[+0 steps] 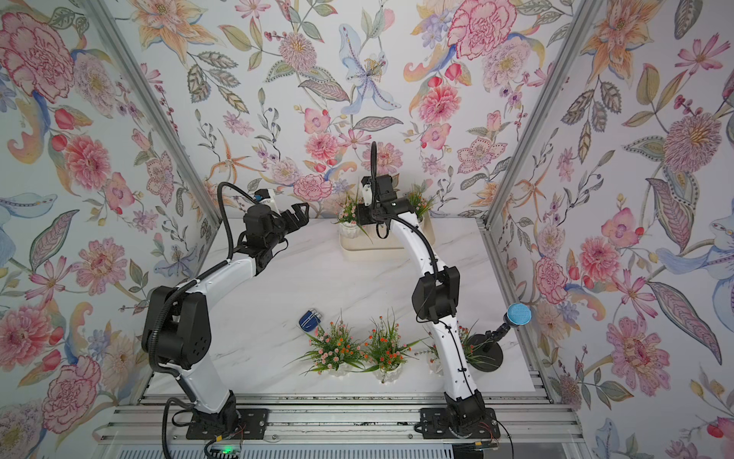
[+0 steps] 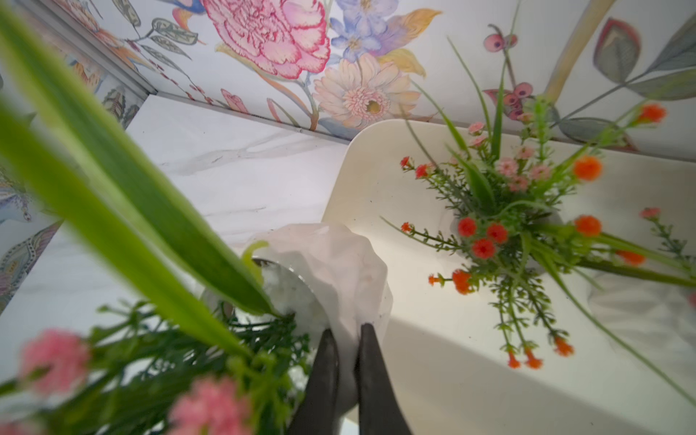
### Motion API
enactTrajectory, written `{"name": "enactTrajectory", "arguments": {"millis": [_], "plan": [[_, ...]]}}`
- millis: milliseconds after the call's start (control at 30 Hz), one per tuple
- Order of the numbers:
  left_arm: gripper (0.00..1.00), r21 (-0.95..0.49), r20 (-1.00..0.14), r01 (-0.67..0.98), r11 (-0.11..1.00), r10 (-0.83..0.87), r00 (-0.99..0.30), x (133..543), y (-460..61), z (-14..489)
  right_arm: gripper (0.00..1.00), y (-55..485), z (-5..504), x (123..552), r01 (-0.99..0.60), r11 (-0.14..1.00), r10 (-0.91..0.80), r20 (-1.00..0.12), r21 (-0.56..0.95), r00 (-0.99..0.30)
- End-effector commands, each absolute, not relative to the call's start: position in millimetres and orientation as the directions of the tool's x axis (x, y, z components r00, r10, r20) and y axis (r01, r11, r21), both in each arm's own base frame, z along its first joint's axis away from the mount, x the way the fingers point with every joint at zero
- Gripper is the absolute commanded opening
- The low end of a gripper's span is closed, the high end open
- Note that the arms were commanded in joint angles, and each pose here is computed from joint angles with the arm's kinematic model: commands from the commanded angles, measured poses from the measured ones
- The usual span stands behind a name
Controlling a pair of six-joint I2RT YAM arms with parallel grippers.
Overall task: Put the potted gypsophila into the storage box
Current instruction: Pick up the baby's breath potted plant from the center of the board, then place the baby's breath potted plant at the storage box.
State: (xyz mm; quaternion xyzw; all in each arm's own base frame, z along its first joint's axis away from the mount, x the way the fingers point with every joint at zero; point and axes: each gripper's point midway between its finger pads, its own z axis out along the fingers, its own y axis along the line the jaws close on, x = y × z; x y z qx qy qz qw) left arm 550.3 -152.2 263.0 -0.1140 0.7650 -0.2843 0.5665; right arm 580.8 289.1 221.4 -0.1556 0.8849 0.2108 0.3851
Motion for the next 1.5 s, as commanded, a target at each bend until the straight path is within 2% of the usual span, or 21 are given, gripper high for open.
{"name": "enactTrajectory", "arguments": {"millis": [0, 267, 433, 833, 1167, 1200, 1267, 1333, 1400, 1467], "plan": [[1.0, -0.568, -0.81, 0.164, 0.806, -0.514, -0.282, 562.7, -157.9, 283.0, 0.0, 296.3, 262.8, 601.5, -0.477, 0.817, 0.0, -0.827, 0.324, -0.562], [1.0, -0.556, -0.805, 0.118, 0.822, -0.499, -0.32, 585.1, -161.3, 264.6, 0.0, 298.1, 232.5, 616.7, -0.476, 0.799, 0.022, -0.81, 0.367, -0.586], [1.0, -0.56, -0.798, 0.123, 0.819, -0.493, -0.347, 597.8, -169.9, 258.5, 0.0, 297.0, 205.2, 621.6, -0.445, 0.828, 0.001, -0.795, 0.341, -0.606], [1.0, -0.544, -0.796, 0.068, 0.836, -0.489, -0.357, 600.9, -167.6, 252.0, 0.02, 292.5, 160.7, 660.8, -0.377, 0.855, 0.097, -0.823, 0.357, -0.559], [1.0, -0.482, -0.823, 0.03, 0.876, -0.441, -0.357, 607.8, -161.7, 258.5, 0.06, 277.1, 147.0, 688.8, -0.292, 0.88, 0.201, -0.849, 0.376, -0.488], [1.0, -0.483, -0.822, 0.031, 0.875, -0.441, -0.361, 608.2, -163.4, 257.9, 0.07, 275.8, 146.1, 691.1, -0.28, 0.879, 0.218, -0.848, 0.385, -0.482], [1.0, -0.491, -0.817, 0.028, 0.87, -0.45, -0.36, 610.3, -163.0, 256.9, 0.19, 274.1, 143.9, 693.3, -0.265, 0.881, 0.233, -0.847, 0.392, -0.477], [1.0, -0.502, -0.815, 0.036, 0.864, -0.458, -0.356, 611.0, -165.3, 259.1, 0.39, 275.0, 146.5, 692.9, -0.265, 0.882, 0.233, -0.85, 0.389, -0.473], [1.0, -0.502, -0.815, 0.039, 0.864, -0.457, -0.356, 610.5, -166.4, 259.3, 0.53, 277.5, 155.3, 690.3, -0.289, 0.877, 0.219, -0.856, 0.383, -0.469], [1.0, -0.499, -0.817, 0.042, 0.866, -0.454, -0.355, 608.3, -166.6, 261.1, 0.55, 280.0, 168.4, 686.9, -0.318, 0.868, 0.208, -0.862, 0.381, -0.463]]}}
